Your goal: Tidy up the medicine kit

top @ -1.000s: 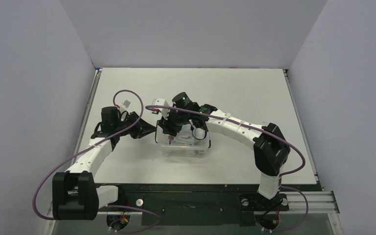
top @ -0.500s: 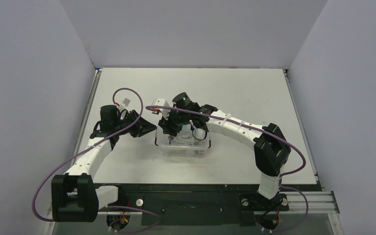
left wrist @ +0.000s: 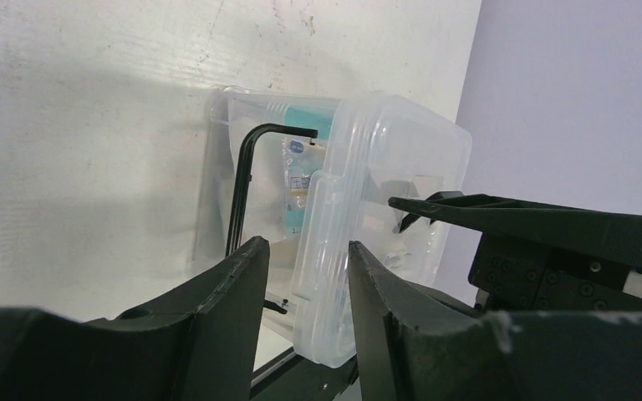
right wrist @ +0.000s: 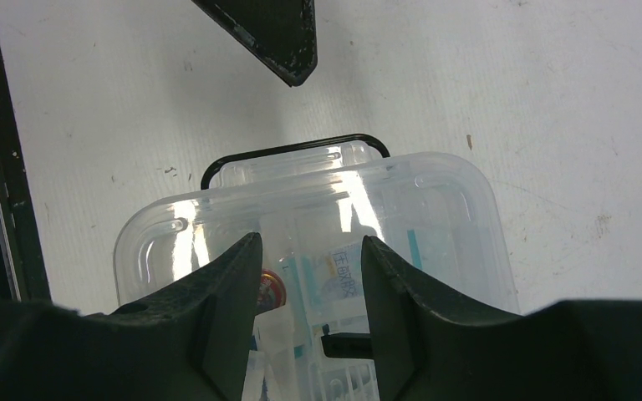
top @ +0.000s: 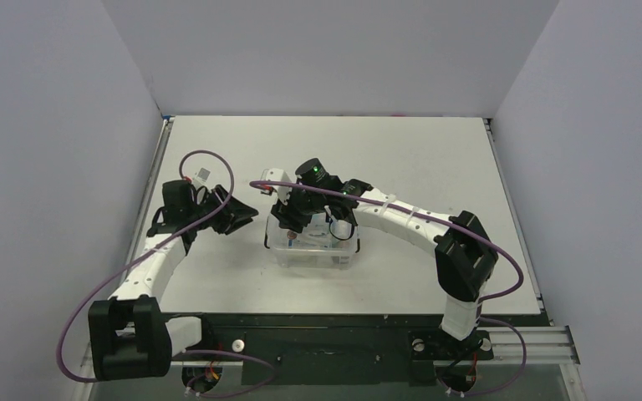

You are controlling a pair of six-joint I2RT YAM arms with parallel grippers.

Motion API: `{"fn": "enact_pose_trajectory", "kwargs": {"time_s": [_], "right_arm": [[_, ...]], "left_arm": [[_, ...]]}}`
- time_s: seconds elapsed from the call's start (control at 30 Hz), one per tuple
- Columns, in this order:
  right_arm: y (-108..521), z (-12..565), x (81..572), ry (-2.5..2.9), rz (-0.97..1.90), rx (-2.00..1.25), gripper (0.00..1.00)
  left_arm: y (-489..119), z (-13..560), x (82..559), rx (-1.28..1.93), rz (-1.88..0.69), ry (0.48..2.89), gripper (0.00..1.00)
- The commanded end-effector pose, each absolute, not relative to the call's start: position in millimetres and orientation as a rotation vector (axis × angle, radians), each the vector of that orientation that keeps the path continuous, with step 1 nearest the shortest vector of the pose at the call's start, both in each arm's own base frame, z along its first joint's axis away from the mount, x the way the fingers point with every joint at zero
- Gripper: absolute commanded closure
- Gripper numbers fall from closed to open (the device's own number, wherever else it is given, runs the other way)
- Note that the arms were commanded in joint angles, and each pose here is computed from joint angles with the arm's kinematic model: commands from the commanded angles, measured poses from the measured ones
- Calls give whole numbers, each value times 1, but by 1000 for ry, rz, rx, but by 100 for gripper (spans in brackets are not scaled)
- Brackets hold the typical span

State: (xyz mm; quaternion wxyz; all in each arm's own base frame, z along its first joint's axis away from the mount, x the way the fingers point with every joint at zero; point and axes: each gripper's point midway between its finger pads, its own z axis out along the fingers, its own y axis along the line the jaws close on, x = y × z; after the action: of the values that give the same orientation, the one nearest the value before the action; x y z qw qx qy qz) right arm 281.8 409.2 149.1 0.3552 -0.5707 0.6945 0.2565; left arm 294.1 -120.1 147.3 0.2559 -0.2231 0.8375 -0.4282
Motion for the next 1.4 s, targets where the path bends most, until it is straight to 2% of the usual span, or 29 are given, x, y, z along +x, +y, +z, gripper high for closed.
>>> {"fn": "enact_pose_trajectory", "kwargs": {"time_s": [0.0, 0.77, 0.93, 1.2, 1.37], "right_arm": [[377, 107, 268, 1966, 580, -1537, 56], [376, 105, 265, 1975, 575, -1534, 57], [375, 106, 265, 1974, 576, -1534, 57], [376, 104, 265, 1978, 578, -1532, 57], [376, 104, 265, 1977, 576, -1533, 56]], "left_arm": [[-120, 137, 298, -588, -1174, 2267, 62], [-158, 89, 284, -562, -1260, 2410, 61], [-158, 87, 286, -556, -1252, 2404, 70], [-154, 93, 288, -539, -1213, 2406, 99], [-152, 105, 289, -520, -1189, 2384, 100]]}}
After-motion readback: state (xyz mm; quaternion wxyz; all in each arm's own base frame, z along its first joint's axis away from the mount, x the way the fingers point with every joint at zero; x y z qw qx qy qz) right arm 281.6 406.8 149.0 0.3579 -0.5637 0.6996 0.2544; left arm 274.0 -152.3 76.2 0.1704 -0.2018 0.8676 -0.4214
